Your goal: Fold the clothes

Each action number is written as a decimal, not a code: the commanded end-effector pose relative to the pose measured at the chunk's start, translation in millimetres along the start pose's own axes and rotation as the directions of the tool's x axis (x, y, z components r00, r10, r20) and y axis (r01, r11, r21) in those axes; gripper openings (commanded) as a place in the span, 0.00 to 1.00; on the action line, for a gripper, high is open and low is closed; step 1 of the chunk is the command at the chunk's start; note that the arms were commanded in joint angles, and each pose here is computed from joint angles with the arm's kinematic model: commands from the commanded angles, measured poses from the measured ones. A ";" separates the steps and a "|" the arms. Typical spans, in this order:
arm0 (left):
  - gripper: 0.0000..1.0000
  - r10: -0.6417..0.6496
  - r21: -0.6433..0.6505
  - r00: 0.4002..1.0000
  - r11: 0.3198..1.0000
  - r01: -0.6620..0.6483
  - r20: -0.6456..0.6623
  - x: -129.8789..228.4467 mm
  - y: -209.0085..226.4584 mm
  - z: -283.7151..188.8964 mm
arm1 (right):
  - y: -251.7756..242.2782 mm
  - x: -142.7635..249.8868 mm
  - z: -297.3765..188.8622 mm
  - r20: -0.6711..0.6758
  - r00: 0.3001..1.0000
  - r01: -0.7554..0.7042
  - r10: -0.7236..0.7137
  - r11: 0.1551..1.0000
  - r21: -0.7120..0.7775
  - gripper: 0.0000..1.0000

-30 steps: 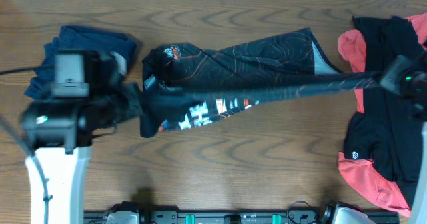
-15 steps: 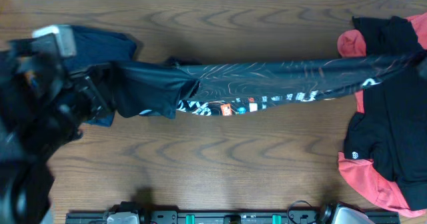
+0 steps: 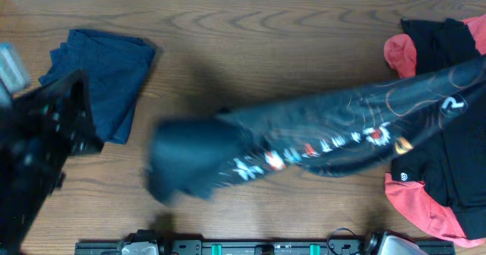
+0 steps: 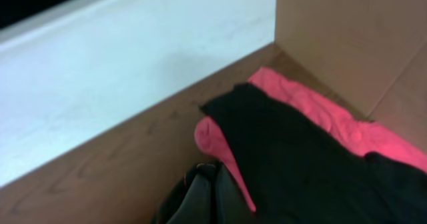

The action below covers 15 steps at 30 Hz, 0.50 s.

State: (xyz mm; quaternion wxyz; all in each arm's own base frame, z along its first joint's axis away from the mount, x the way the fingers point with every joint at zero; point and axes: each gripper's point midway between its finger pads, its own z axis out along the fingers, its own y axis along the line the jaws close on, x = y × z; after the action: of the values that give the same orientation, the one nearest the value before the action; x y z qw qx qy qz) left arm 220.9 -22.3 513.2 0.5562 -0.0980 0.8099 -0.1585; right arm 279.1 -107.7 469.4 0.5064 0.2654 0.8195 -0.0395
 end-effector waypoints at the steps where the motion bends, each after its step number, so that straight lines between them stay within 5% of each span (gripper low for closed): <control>1: 0.06 -0.023 -0.022 0.992 1.000 0.021 -0.121 10.9 10.8 47.7 | 8.1 9.8 33.7 -0.093 0.995 0.027 -0.031 0.999 -0.040 0.01; 7: 0.06 -0.105 0.002 0.898 0.993 0.117 -0.427 59.5 16.9 124.2 | 10.3 48.3 89.9 -0.309 0.949 0.043 -0.057 0.998 -0.051 0.01; 11: 0.07 -0.162 -0.047 0.726 0.983 0.176 -0.668 116.1 20.2 144.3 | 4.9 62.7 107.8 -0.379 0.923 0.060 -0.066 0.998 -0.028 0.01; 15: 0.06 -0.083 -0.022 0.554 0.993 0.115 -0.828 164.4 10.0 151.4 | -2.1 65.2 111.1 -0.391 0.918 0.073 -0.063 0.997 0.009 0.01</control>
State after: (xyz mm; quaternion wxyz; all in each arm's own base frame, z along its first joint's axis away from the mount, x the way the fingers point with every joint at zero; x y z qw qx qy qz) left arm 314.5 -65.3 321.7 0.1395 -0.1089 0.9610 -0.2124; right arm 351.9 -117.3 351.3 0.3186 0.2493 0.9145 0.0021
